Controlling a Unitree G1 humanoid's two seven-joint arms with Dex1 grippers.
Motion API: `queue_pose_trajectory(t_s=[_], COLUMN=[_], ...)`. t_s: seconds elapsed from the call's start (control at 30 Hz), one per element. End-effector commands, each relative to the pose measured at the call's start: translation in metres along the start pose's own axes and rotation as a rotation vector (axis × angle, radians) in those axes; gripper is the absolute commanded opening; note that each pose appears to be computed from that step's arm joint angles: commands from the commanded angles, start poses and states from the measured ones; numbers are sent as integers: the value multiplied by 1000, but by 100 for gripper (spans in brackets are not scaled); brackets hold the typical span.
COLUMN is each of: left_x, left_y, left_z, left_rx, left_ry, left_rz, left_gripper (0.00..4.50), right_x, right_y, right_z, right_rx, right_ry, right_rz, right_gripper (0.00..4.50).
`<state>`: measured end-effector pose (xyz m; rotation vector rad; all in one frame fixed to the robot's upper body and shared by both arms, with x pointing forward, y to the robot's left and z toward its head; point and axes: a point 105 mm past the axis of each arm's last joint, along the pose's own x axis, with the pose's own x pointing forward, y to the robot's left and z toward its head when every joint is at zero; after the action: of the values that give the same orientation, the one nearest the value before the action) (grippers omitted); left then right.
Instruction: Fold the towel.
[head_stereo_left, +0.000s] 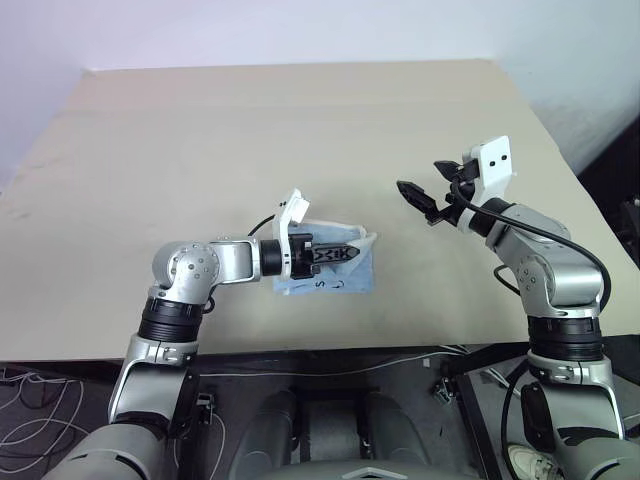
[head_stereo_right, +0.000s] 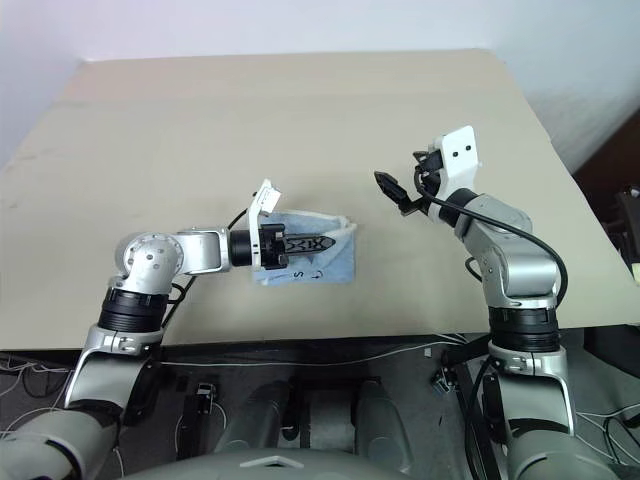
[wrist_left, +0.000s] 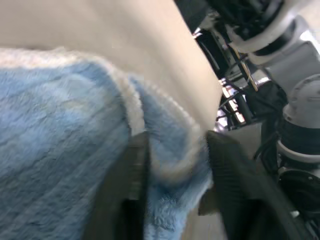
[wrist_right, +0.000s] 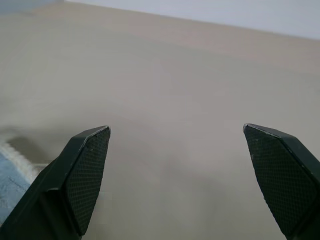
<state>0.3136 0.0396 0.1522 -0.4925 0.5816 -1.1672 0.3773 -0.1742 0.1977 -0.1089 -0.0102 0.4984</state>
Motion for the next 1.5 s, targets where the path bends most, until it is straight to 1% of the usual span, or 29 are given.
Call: queue_pose_trajectory(t_s=[0.03, 0.13, 0.2, 0.27, 0.33, 0.37, 0.4, 0.47, 0.53, 0.6, 0.77, 0.8, 0.87, 0.93, 1.0, 1.1, 1.13, 1.23, 1.3, 1.33, 1.43, 1.5], left_x=[-18, -38, -51, -63, -73, -77, -82, -87, -92, -93, -89, -87, -78, -71, -65, -56, -52, -46, -48, -50, -54, -56], left_y=[-13, -21, -26, -24, -19, -14, -8, -1, 4, 10, 14, 15, 19, 20, 23, 24, 24, 29, 38, 42, 50, 55], left_z=[17, 31, 40, 48, 51, 51, 50, 48, 47, 44, 32, 29, 18, 12, 15, 19, 17, -5, -32, -43, -57, -57], left_rx=[72, 109, 140, 214, 309, 349, 387, 422, 405, 434, 522, 542, 606, 660, 706, 740, 739, 677, 622, 594, 554, 525], left_ry=[-66, -142, -189, -216, -214, -207, -203, -200, -216, -212, -184, -166, -81, -36, -32, -43, -47, 9, 101, 127, 141, 113], left_rz=[-41, -84, -96, -57, -2, 32, 57, 71, 74, 95, 74, 75, 74, 56, 54, 34, 16, -23, -35, -33, -15, 13], left_gripper=[299, 390, 390, 390, 390, 393, 374, 334, 266, 198, 22, 2, 2, 2, 2, 2, 2, 2, 2, 2, 2, 2], right_x=[1, 3, 4, 4, 5, 5, 4, 2, 5, 8, 13, 14, 19, 21, 21, 20, 19, 16, 14, 15, 18, 22], right_y=[0, 6, 12, 22, 39, 47, 62, 79, 88, 95, 116, 119, 124, 126, 128, 131, 132, 132, 132, 129, 119, 106], right_z=[17, 20, 22, 26, 30, 33, 38, 45, 50, 53, 48, 45, 26, 9, -5, -13, -24, -60, -76, -84, -100, -102], right_rx=[-24, 9, 44, 71, 95, 106, 129, 158, 210, 280, 364, 364, 342, 311, 254, 221, 190, 156, 169, 184, 212, 272], right_ry=[-57, -66, -66, -68, -69, -73, -88, -107, -127, -136, -96, -82, -12, 48, 95, 116, 140, 218, 235, 243, 246, 220], right_rz=[-1, 31, 65, 120, 194, 231, 301, 377, 401, 423, 477, 483, 470, 452, 439, 441, 435, 389, 365, 337, 263, 204], right_gripper=[450, 450, 450, 450, 450, 409, 388, 324, 255, 188, 14, 0, 0, 0, 0, 0, 0, 0, 0, 0, 0, 0])
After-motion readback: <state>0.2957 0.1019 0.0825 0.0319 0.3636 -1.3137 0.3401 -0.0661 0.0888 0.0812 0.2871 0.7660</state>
